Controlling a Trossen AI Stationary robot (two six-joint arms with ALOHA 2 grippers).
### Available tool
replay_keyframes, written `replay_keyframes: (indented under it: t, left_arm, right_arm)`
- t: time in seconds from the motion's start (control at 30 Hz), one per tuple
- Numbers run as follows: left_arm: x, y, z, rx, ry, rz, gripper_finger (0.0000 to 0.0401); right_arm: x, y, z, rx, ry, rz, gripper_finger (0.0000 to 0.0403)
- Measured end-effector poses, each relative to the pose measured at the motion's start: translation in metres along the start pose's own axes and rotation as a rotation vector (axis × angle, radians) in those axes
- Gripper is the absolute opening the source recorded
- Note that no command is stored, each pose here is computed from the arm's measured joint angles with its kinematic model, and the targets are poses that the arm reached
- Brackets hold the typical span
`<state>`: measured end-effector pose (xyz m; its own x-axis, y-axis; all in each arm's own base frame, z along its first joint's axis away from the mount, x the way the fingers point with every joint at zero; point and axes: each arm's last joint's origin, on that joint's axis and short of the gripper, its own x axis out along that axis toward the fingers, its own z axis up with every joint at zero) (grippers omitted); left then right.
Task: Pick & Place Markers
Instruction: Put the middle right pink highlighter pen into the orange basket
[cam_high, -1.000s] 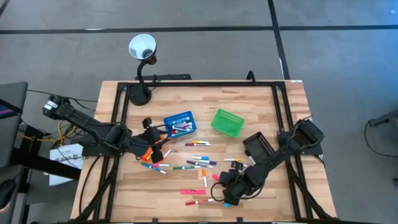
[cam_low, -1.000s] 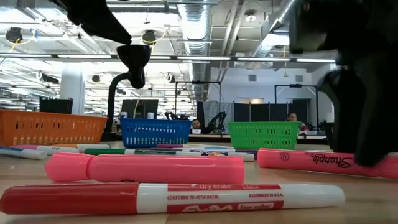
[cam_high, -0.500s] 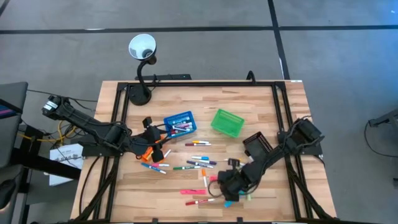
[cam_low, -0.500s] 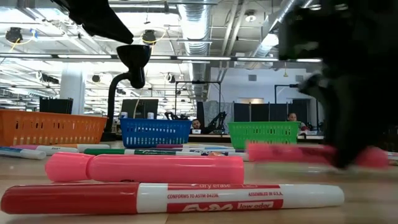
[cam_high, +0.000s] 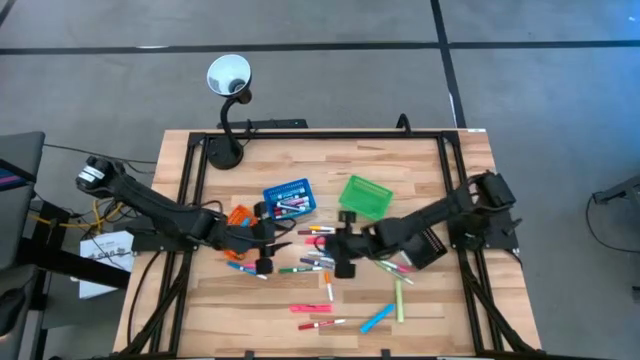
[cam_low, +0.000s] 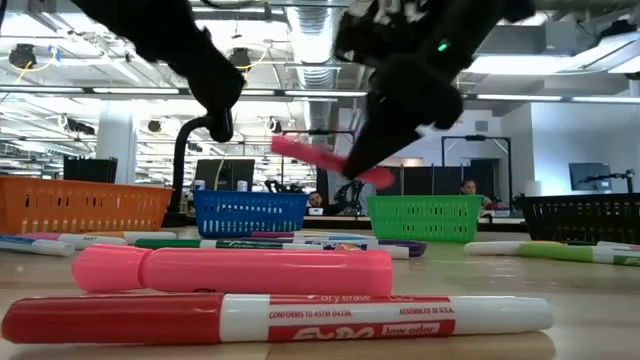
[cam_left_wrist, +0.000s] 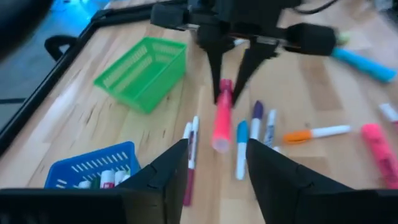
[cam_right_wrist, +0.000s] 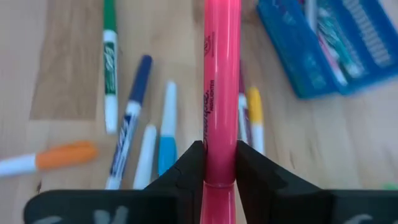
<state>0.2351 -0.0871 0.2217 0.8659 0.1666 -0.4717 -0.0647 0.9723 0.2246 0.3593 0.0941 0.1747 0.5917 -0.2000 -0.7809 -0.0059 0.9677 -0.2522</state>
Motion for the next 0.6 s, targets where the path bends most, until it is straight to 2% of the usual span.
replay_keyframes:
  t: [0.13,0.3,0.43,0.6]
  left_arm:
    - [0.024,0.003,-0.010,0.004,0.066,0.040,0.0193]
    - [0.051,0.005,-0.025,0.001,0.140,0.027,0.0219]
    - [0.062,0.004,-0.032,-0.005,0.158,0.029,0.0222]
    - [0.066,0.003,-0.033,-0.008,0.153,0.032,0.0205]
  right_arm:
    - [0.020,-0.014,0.003,-0.028,-0.029,0.048,0.0062]
    - [0.027,-0.025,0.005,-0.094,-0.050,0.051,0.0065]
    - [0.028,-0.031,0.009,-0.111,-0.090,0.049,0.0065]
    - [0.029,-0.036,0.013,-0.135,-0.132,0.068,0.0066]
